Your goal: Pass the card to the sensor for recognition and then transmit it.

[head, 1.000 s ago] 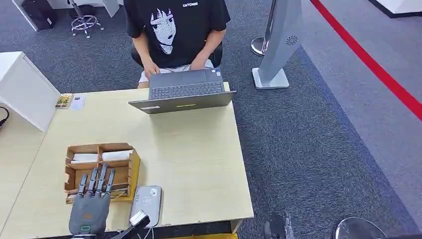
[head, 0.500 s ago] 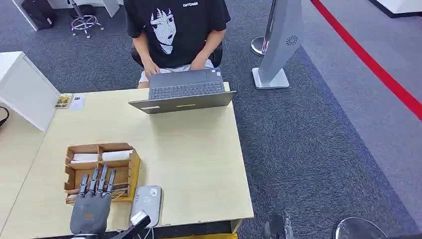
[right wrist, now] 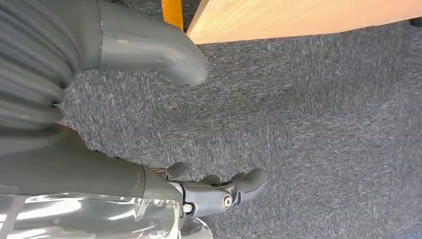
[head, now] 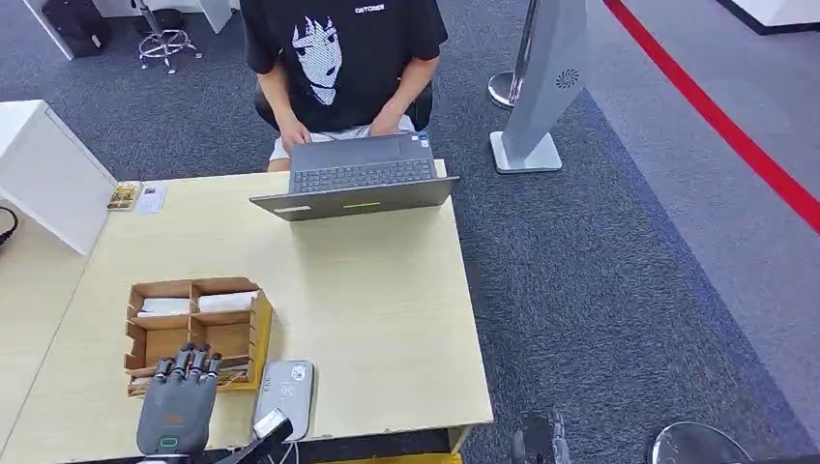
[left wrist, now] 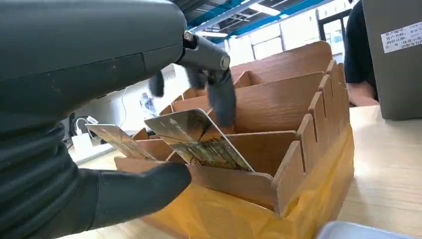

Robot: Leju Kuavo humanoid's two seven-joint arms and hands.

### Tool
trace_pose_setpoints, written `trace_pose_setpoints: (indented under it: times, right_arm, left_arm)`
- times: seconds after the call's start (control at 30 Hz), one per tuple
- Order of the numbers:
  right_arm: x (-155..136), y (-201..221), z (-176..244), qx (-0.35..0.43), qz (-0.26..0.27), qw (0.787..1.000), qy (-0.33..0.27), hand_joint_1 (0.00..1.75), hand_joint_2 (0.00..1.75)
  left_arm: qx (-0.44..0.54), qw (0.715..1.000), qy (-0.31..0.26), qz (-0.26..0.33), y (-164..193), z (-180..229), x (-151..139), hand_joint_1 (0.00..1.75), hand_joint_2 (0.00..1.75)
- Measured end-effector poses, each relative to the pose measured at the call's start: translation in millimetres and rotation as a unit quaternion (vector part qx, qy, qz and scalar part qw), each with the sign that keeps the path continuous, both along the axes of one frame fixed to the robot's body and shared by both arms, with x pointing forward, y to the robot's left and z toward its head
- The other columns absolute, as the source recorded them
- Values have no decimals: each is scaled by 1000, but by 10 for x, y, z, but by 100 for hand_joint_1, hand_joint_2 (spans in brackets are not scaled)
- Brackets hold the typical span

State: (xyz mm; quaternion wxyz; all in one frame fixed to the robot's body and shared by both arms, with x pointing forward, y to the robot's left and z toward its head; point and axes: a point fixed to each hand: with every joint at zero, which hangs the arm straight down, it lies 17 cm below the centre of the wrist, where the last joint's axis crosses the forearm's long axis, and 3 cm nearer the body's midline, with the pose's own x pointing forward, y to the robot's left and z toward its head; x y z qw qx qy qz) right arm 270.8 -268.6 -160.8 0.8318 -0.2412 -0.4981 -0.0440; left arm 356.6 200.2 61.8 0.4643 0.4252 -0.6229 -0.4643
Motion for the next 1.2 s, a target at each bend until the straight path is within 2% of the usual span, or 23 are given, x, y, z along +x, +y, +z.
trace_pose_setpoints:
  times: [0.77,0.87,0.93,1.07,1.2]
  right_arm:
    - [11,4,1,-2,4,1000,1,0,175]
    - [29,25,8,-5,11,1000,0,0,175]
    - [48,41,14,-5,14,1000,0,0,175]
    - [61,38,17,-5,14,1000,-1,0,175]
    - [56,39,11,-4,14,1000,0,0,175]
  left_arm:
    - [1,1000,-10,-13,-45,46,-5,175,175]
    - [5,999,-38,4,66,291,71,175,175]
    - [14,997,-73,25,172,603,180,175,175]
    - [26,986,-162,-10,-11,1415,263,175,175]
    - [29,978,-205,-37,-165,1782,186,175,175]
